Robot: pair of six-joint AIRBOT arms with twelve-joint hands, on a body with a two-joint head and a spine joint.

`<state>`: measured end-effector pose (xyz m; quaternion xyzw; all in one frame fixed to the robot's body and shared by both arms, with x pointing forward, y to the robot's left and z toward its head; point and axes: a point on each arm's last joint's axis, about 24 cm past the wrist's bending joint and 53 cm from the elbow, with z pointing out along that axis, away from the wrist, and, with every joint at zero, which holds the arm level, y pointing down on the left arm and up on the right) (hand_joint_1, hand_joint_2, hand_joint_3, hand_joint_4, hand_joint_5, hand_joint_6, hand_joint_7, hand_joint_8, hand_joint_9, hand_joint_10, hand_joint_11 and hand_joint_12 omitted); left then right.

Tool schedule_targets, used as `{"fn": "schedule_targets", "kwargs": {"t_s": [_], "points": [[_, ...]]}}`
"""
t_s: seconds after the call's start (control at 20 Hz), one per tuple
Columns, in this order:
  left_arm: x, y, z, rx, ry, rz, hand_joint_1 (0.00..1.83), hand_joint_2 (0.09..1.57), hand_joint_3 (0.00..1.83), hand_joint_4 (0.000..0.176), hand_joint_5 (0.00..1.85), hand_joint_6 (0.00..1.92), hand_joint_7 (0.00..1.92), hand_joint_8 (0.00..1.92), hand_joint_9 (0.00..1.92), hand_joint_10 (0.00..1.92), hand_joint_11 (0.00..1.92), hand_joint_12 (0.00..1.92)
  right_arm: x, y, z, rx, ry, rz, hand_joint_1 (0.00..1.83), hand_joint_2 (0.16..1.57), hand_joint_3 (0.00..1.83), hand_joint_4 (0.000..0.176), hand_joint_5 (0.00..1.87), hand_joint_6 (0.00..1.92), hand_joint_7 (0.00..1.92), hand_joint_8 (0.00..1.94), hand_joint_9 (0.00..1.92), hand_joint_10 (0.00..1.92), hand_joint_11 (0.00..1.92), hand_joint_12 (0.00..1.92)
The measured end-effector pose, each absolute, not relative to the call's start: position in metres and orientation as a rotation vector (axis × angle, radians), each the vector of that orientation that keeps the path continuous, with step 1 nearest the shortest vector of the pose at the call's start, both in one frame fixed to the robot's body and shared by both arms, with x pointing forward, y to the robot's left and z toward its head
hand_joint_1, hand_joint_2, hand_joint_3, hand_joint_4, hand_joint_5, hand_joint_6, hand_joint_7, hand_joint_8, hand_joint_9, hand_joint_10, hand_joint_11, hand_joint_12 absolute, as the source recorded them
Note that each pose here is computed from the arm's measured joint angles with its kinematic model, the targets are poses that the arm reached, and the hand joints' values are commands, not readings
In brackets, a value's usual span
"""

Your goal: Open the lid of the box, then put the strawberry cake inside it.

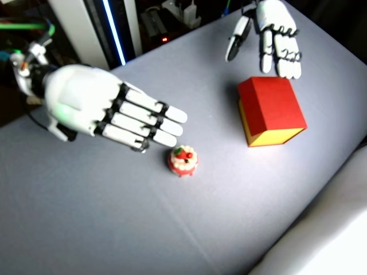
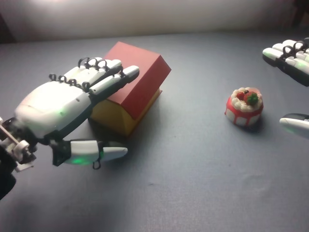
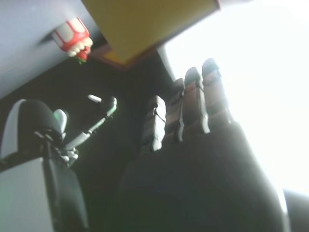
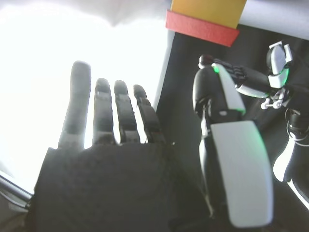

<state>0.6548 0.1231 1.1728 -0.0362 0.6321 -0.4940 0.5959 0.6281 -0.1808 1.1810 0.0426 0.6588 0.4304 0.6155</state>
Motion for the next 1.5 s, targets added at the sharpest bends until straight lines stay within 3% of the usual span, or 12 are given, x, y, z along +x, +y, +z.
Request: {"fn": "schedule_targets", "kwargs": {"t_s": [0.35,0.6,0.9,1.1,1.3,1.35,1.5], "points": [[0.673,0.108,1.168,-0.06,1.5,-1.076,1.07,1.09,0.04,0.176,0.0,0.0,0.0,0.0,0.0,0.0,0.0,0.0,0.628,-0.184,1.178,0.112,1.524,0.996,0.48,1.33,0.02,0.0,0.0,0.0,0.0,0.0,0.0,0.0,0.0,0.0],[0.679,0.106,1.169,-0.076,1.501,-1.077,0.96,1.15,0.05,0.176,0.0,0.0,0.0,0.0,0.0,0.0,0.0,0.0,0.628,-0.186,1.177,0.119,1.525,0.994,0.46,1.34,0.02,0.0,0.0,0.0,0.0,0.0,0.0,0.0,0.0,0.0],[0.681,0.096,1.169,-0.071,1.507,-1.088,0.95,1.16,0.04,0.176,0.0,0.0,0.0,0.0,0.0,0.0,0.0,0.0,0.629,-0.186,1.177,0.125,1.526,0.996,0.48,1.35,0.01,0.0,0.0,0.0,0.0,0.0,0.0,0.0,0.0,0.0],[0.686,0.091,1.173,-0.048,1.497,-1.065,0.97,1.17,0.03,0.168,0.0,0.0,0.0,0.0,0.0,0.0,0.0,0.0,0.628,-0.187,1.175,0.126,1.529,0.999,0.47,1.36,0.01,0.0,0.0,0.0,0.0,0.0,0.0,0.0,0.0,0.0],[0.688,0.083,1.172,-0.006,1.514,-1.038,1.06,1.19,0.03,0.175,0.0,0.0,0.0,0.0,0.0,0.0,0.0,0.0,0.629,-0.189,1.177,0.138,1.524,1.007,0.48,1.36,0.01,0.0,0.0,0.0,0.0,0.0,0.0,0.0,0.0,0.0],[0.691,0.084,1.172,-0.003,1.522,-1.028,1.09,1.19,0.03,0.161,0.0,0.0,0.0,0.0,0.0,0.0,0.0,0.0,0.629,-0.188,1.178,0.137,1.52,1.009,0.48,1.36,0.01,0.0,0.0,0.0,0.0,0.0,0.0,0.0,0.0,0.0],[0.695,0.082,1.17,-0.01,1.527,-1.025,1.13,1.18,0.02,0.158,0.0,0.0,0.0,0.0,0.0,0.0,0.0,0.0,0.629,-0.189,1.178,0.139,1.518,1.01,0.47,1.36,0.01,0.0,0.0,0.0,0.0,0.0,0.0,0.0,0.0,0.0]]}}
